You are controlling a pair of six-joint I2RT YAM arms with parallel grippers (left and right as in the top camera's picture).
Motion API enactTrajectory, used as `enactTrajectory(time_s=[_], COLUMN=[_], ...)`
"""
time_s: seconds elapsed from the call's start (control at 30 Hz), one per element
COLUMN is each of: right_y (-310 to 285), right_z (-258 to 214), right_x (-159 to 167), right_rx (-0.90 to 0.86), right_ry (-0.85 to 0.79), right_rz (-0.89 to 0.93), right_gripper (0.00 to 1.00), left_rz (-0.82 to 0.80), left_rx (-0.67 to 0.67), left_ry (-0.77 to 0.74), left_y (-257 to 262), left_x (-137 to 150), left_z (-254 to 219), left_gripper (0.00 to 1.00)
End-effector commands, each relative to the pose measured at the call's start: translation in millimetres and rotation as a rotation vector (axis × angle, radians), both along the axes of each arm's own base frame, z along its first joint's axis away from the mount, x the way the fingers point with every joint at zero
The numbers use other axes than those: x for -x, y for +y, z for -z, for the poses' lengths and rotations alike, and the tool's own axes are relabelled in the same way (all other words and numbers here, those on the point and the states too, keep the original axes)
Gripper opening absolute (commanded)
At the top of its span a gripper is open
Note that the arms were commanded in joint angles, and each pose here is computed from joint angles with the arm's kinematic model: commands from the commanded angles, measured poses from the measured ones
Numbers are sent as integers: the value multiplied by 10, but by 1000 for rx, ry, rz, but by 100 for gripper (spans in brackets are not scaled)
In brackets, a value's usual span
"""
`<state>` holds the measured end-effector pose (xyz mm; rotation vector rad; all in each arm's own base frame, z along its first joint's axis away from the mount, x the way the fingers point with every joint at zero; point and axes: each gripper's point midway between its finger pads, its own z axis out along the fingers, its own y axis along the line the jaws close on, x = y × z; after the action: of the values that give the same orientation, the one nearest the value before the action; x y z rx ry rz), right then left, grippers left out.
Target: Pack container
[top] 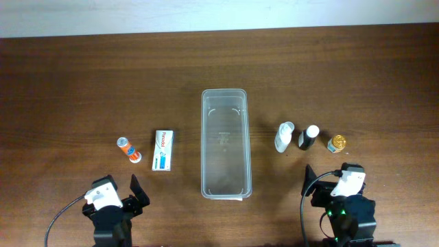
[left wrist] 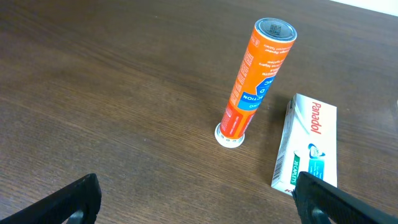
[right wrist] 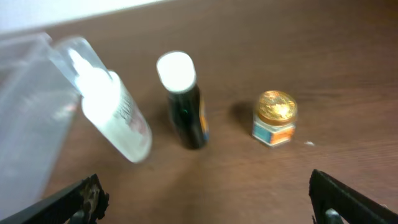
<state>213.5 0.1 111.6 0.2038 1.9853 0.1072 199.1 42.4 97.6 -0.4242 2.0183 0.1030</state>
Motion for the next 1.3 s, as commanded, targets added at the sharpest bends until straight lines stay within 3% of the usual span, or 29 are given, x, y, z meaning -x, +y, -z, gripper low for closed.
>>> enactTrajectory(time_s=[0.0,0.33,0.5,0.73,0.93,1.07,1.27], right_y=[176,344,335,399,849,762,793], right_z=[-128,-813,-1175,-1909,-2461,-2241,-1296], right_x=[-50,-37,-77,-412,-796,-1090,-1220], right_rx=[-146,-182,-167,-154,-243,-217,-122], right_ry=[-59,-175,-69,132,168,298,671], right_rz=[-48,-150,-140,-160,-403,-324,-236], right_gripper=[98,98,98,98,98,96,96], left_rz=[0,0,0,0,0,0,0], left_rx=[6,6,6,6,6,6,6], left_ry=[-11,-11,-11,-11,-11,-11,-11], left_y=[-2,-2,-2,-2,-2,-2,-2], left_x=[-4,-4,-4,-4,-5,-4,-4], left_z=[-3,-3,-3,-3,-4,-3,-3], left_gripper=[99,99,99,99,99,99,99])
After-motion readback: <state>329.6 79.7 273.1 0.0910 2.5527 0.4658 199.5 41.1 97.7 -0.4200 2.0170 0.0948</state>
